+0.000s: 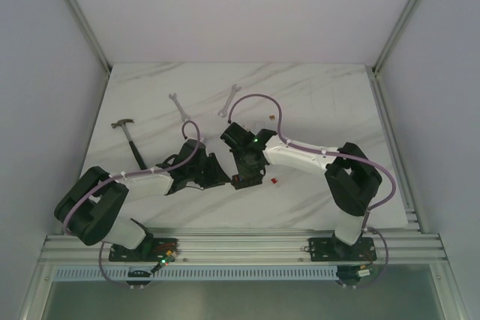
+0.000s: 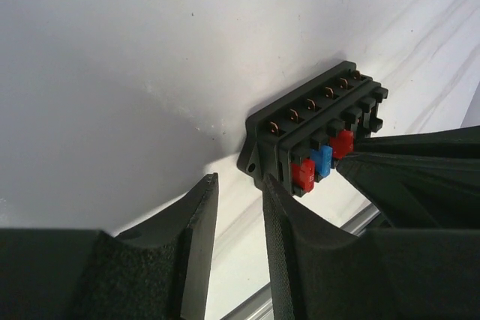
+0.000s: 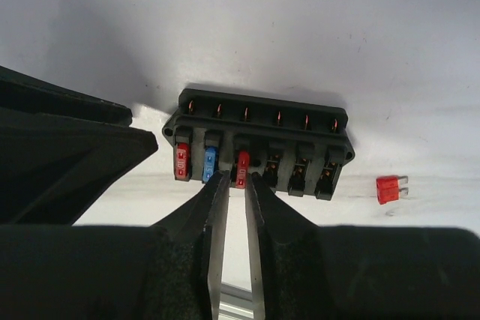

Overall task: Snap on the fuse box
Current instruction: Install the fuse at the fuse box base.

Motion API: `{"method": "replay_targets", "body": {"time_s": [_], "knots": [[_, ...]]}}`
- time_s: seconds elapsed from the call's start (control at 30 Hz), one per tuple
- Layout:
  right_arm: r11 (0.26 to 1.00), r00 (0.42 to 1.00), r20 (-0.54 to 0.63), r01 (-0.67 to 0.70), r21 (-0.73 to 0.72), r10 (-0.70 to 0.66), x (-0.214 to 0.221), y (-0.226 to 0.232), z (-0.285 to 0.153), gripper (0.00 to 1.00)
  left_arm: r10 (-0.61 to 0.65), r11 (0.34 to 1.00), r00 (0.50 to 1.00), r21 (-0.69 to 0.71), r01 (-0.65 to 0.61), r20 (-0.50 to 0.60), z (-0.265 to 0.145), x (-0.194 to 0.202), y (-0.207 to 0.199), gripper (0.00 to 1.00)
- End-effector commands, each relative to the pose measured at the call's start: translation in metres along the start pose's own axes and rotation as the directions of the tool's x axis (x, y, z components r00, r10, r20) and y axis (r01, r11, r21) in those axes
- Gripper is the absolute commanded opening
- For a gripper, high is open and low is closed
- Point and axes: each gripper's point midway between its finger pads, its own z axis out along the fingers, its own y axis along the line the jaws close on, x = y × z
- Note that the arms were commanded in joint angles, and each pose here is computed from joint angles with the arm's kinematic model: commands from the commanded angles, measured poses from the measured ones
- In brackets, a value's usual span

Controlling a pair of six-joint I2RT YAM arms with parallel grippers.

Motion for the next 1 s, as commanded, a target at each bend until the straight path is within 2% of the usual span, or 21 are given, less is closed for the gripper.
{"method": "replay_targets", "body": {"time_s": [0.0, 0.57, 0.73, 0.97], "knots": [[1.0, 0.999, -0.04, -0.014, 0.013, 0.014, 0.011, -0.003, 0.013, 0.2, 0.019, 1.0, 1.0, 0.008, -0.019, 0.018, -0.004, -0.006, -0.006, 0.4], [0.998, 0.996, -0.06, 0.065, 0.001, -0.065, 0.014, 0.011, 0.017, 0.0, 0.031, 0.999, 0.999, 0.042, -0.031, -0.013, 0.008, -0.005, -0.017, 0.4], [0.995, 0.991, -0.087, 0.101, 0.023, -0.099, 0.02, 0.012, 0.022, 0.0, 0.03, 0.999, 0.999, 0.036, -0.029, -0.02, 0.01, -0.003, -0.015, 0.38], [0.986, 0.984, -0.149, 0.116, 0.122, -0.097, 0.038, -0.015, 0.033, 0.0, 0.019, 1.0, 0.999, 0.017, -0.019, -0.026, 0.011, 0.001, -0.007, 0.38]]}}
